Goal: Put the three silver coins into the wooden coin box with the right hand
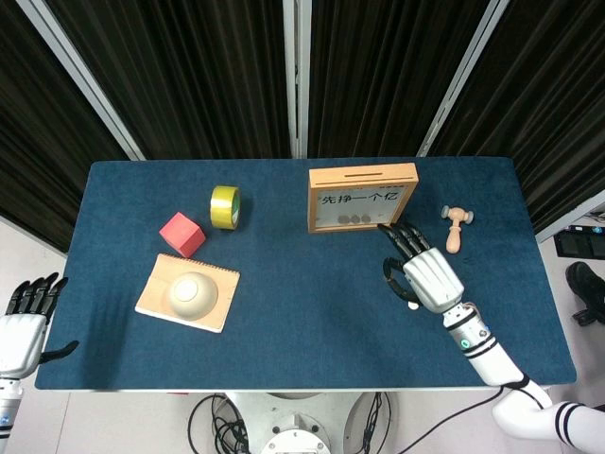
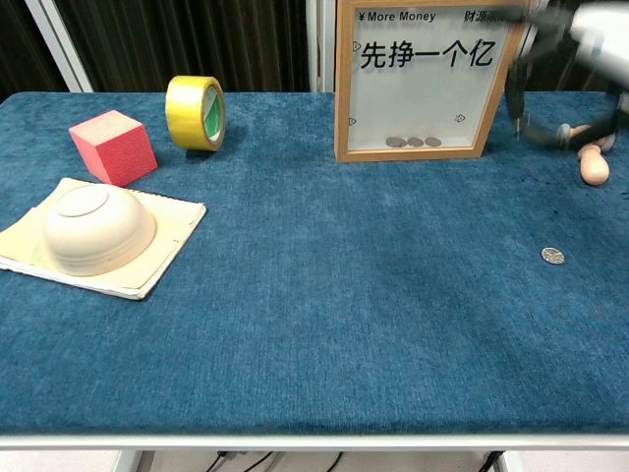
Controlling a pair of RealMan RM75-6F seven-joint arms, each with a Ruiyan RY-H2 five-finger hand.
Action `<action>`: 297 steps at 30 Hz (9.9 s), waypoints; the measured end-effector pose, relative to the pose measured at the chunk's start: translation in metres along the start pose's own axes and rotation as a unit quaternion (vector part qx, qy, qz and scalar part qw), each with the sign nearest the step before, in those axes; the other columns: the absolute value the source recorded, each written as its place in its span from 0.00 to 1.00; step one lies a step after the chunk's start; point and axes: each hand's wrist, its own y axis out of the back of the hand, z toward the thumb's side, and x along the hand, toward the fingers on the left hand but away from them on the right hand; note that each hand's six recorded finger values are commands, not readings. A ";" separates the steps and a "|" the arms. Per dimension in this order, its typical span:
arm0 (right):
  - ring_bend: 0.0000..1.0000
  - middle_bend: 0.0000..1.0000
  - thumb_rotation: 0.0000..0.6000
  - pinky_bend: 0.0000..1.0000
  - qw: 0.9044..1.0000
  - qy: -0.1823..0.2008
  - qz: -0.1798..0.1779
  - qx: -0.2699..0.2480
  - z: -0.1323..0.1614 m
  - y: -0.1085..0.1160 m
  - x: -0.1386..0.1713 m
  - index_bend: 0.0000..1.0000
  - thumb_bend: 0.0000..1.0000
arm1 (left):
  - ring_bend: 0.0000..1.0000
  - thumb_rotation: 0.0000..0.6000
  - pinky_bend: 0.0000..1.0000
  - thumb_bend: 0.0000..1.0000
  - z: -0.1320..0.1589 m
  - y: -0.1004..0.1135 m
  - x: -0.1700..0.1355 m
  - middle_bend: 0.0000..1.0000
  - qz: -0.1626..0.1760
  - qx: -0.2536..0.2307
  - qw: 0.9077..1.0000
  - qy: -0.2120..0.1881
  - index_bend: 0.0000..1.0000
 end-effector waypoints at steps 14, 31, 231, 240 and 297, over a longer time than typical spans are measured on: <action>0.00 0.04 1.00 0.00 0.994 -0.063 -0.087 -0.012 -0.001 0.122 -0.113 0.76 0.38 | 0.00 1.00 0.00 0.00 0.006 0.001 -0.001 0.00 -0.004 0.002 1.000 -0.008 0.02; 0.00 0.05 1.00 0.00 0.986 -0.167 0.013 -0.010 -0.014 0.094 -0.187 0.78 0.39 | 0.00 1.00 0.00 0.00 0.006 0.003 0.000 0.00 -0.010 0.000 1.000 -0.007 0.02; 0.00 0.00 1.00 0.00 0.977 -0.102 0.181 0.050 -0.069 -0.117 0.082 0.41 0.27 | 0.00 1.00 0.00 0.00 -0.005 -0.004 0.003 0.00 -0.007 0.004 1.000 0.009 0.02; 0.00 0.01 1.00 0.00 0.977 -0.104 0.181 0.050 -0.070 -0.119 0.081 0.47 0.29 | 0.00 1.00 0.00 0.00 -0.007 -0.007 0.004 0.00 -0.012 0.003 1.000 0.008 0.02; 0.00 0.05 1.00 0.00 0.984 -0.089 0.140 0.060 -0.072 -0.114 0.074 0.63 0.45 | 0.00 1.00 0.00 0.00 -0.006 -0.009 0.006 0.00 -0.015 -0.001 1.000 0.003 0.02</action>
